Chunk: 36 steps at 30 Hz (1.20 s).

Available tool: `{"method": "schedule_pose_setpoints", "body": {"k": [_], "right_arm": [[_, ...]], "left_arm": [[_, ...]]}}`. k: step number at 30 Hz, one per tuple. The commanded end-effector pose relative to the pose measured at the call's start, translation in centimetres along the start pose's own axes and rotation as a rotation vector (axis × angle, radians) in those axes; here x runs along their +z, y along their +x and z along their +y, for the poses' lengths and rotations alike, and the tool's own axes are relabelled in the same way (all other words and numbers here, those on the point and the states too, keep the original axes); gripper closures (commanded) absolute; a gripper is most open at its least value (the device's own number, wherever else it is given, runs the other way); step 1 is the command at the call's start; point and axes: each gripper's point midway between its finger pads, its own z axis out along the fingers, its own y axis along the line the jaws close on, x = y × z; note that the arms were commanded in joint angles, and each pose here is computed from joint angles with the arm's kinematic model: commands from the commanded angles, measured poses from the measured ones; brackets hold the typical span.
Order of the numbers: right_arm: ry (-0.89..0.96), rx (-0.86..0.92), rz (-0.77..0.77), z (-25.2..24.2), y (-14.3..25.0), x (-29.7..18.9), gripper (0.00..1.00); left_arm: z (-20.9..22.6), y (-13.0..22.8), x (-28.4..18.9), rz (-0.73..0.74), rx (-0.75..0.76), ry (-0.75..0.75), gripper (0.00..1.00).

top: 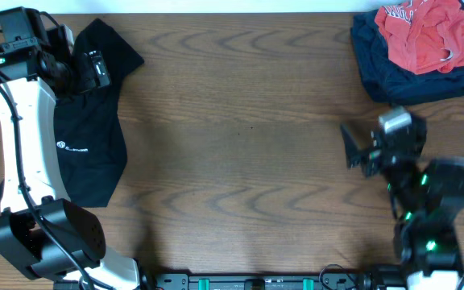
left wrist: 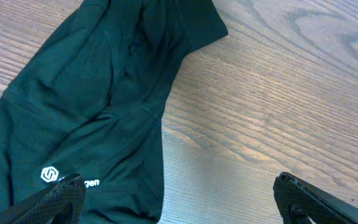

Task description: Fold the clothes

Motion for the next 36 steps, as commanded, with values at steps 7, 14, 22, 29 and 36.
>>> {"method": "schedule_pose_setpoints", "body": {"k": [7,14,22,29,36], "right_arm": [[0.069,0.093,-0.071,1.6,7.2,-2.3,0.01],[0.099,0.087,-0.091,1.8,9.1,-2.9,0.01],[0.087,0.107,-0.012,2.3,11.5,-2.7,0.01],[0.099,0.109,-0.004,2.3,11.9,-3.2,0.01],[0.112,0.095,-0.062,2.1,10.6,-3.6,0.01]], "left_arm": [[0.5,0.3,0.4,0.015,0.001,-0.012,0.02],[0.5,0.3,0.4,0.015,0.001,-0.012,0.02],[0.5,0.3,0.4,0.015,0.001,-0.012,0.02],[0.5,0.3,0.4,0.015,0.001,-0.012,0.02],[0.5,0.3,0.4,0.015,0.001,-0.012,0.02]]}}
